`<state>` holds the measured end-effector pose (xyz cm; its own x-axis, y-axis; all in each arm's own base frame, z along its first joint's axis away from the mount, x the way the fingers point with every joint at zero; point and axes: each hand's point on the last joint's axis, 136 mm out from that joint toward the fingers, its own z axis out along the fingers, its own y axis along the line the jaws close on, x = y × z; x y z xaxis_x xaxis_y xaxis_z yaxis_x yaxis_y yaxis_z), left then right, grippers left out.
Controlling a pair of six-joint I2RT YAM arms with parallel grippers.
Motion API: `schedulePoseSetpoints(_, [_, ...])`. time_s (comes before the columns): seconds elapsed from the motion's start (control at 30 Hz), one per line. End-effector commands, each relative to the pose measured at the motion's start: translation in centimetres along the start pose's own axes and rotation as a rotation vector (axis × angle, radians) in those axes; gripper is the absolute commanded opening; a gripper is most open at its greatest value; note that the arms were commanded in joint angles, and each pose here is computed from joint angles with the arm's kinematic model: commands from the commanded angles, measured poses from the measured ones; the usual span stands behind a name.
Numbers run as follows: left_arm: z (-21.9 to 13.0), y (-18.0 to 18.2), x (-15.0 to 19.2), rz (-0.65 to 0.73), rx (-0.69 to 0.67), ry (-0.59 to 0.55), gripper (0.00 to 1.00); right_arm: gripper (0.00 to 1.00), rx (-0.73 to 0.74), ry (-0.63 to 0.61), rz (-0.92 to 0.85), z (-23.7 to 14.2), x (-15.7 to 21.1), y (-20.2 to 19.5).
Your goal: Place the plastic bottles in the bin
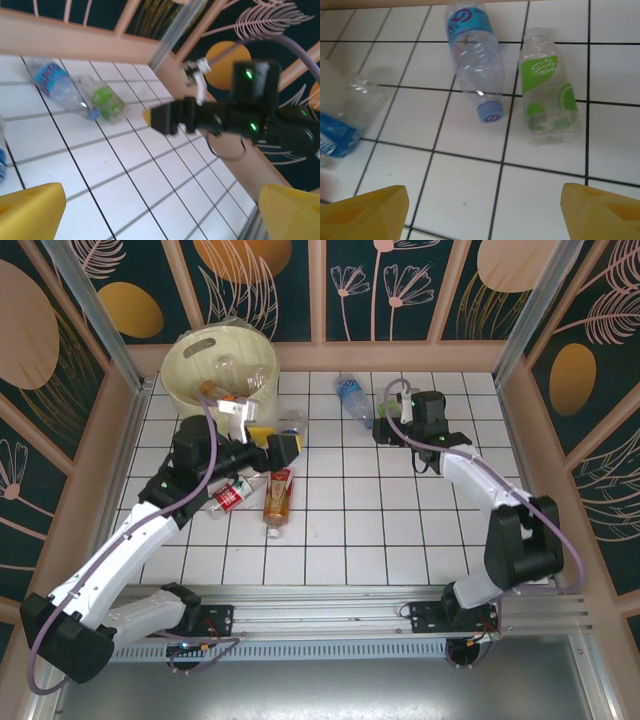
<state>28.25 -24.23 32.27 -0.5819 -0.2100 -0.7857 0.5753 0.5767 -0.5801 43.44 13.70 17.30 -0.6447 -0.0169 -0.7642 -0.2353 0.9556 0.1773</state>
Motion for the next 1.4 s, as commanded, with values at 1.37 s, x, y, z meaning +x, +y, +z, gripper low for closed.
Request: schedulePoseSetpoints(1.37, [3.2, -3.3, 9.6, -0.21, 0.287, 0.042, 0.98, 0.63, 0.166, 0.283, -0.039, 14.9, 2.7, -6.8])
